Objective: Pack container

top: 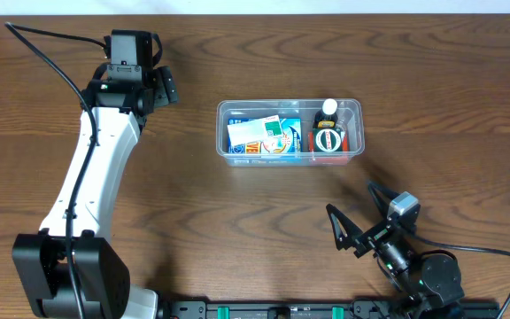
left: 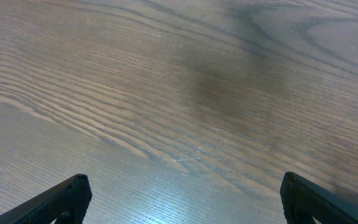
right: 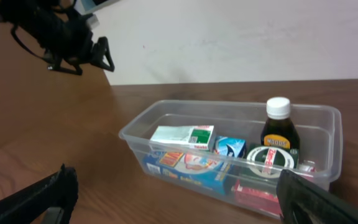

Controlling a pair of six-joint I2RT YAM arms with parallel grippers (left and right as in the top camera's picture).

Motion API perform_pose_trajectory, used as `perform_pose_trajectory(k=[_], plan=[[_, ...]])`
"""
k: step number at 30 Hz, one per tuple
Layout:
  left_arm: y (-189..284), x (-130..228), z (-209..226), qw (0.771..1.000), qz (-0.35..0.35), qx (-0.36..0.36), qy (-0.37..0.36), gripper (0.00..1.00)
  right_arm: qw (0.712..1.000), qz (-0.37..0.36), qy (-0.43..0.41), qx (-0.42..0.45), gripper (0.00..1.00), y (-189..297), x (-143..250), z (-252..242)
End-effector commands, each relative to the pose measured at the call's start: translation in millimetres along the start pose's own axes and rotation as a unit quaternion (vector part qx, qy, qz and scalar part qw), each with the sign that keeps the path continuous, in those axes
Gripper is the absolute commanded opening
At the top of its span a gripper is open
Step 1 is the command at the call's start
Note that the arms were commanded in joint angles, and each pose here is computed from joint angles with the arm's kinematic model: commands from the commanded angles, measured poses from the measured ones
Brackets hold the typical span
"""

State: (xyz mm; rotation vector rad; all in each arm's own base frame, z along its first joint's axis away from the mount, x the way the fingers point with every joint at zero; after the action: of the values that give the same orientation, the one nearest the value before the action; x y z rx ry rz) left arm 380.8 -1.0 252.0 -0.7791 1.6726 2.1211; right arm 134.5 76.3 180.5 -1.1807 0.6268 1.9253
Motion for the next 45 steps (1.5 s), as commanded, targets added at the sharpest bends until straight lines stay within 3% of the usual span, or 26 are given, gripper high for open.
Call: perform_pose_trajectory(k=[1, 10, 37, 45], plan=[[8, -3, 5, 1.0, -0.011, -0.006, 0.009, 0.98, 1.0, 0.013, 0.01, -0.003, 0.99, -2, 10, -3], [8, -3, 5, 1.0, -0.011, -0.006, 0.009, 0.98, 0.999, 0.009, 0.008, 0.042, 0.99, -2, 12, -11], [7, -2, 4, 1.0, -0.008, -0.006, 0.007, 0.98, 0.999, 0.01, 0.007, 0.043, 0.99, -2, 12, -12], [35, -7, 11, 0.999, -0.04, -0.001, 0.017, 0.98, 0.999, 0.01, 0.007, 0.043, 0.99, -2, 12, -12]])
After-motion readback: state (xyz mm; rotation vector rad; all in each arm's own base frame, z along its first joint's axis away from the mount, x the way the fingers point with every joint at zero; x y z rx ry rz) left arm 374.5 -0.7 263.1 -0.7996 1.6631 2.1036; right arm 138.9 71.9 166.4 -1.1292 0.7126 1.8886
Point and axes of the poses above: each gripper's point midway between its finger pads, its own y axis back along the fingers, its own z axis along the line the jaws close on, x = y × z, the point moved 9 cm from there along y, back along the fingers, and after that the axes turned 8 degrees about -y, right-handed, at the moved point
